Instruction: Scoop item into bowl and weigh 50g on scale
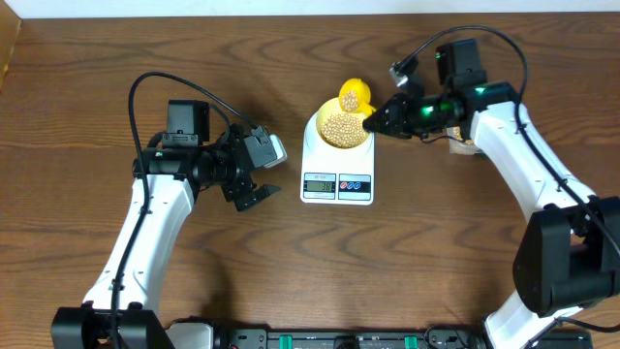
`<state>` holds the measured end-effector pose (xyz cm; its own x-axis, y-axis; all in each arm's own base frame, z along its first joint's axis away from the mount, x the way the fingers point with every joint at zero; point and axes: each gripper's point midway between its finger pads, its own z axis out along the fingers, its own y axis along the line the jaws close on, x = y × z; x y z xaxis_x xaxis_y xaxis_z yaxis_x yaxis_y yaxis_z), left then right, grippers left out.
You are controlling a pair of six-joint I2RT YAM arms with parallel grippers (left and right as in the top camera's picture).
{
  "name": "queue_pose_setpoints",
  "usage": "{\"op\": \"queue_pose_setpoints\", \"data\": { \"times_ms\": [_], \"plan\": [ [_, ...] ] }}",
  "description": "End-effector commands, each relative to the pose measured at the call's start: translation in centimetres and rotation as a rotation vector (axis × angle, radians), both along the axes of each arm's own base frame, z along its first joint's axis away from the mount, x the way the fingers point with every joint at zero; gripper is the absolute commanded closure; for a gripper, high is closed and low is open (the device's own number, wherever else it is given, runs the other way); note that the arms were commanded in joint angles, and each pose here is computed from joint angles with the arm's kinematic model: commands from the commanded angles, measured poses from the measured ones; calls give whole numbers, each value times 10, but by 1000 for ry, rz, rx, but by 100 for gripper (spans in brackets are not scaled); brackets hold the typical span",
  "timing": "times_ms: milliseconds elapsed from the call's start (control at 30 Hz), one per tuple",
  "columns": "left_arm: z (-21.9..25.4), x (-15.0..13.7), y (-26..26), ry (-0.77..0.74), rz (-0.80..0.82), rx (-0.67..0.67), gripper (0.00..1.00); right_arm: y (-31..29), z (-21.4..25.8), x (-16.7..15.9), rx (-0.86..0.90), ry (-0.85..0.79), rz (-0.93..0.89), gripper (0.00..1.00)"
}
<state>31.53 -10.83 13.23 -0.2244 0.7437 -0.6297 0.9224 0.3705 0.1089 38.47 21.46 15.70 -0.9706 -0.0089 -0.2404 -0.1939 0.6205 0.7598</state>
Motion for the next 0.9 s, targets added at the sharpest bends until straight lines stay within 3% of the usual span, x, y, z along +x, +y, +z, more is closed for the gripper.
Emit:
{"op": "queue_pose_setpoints", "data": {
  "times_ms": [0,867],
  "plan": [
    [6,-1,-1,-6,3,-18,2,2,-6,8,-164,-97,18,98],
    [6,-1,-1,-6,3,-18,3,8,11,8,-977,-565,257,99]
  ]
}}
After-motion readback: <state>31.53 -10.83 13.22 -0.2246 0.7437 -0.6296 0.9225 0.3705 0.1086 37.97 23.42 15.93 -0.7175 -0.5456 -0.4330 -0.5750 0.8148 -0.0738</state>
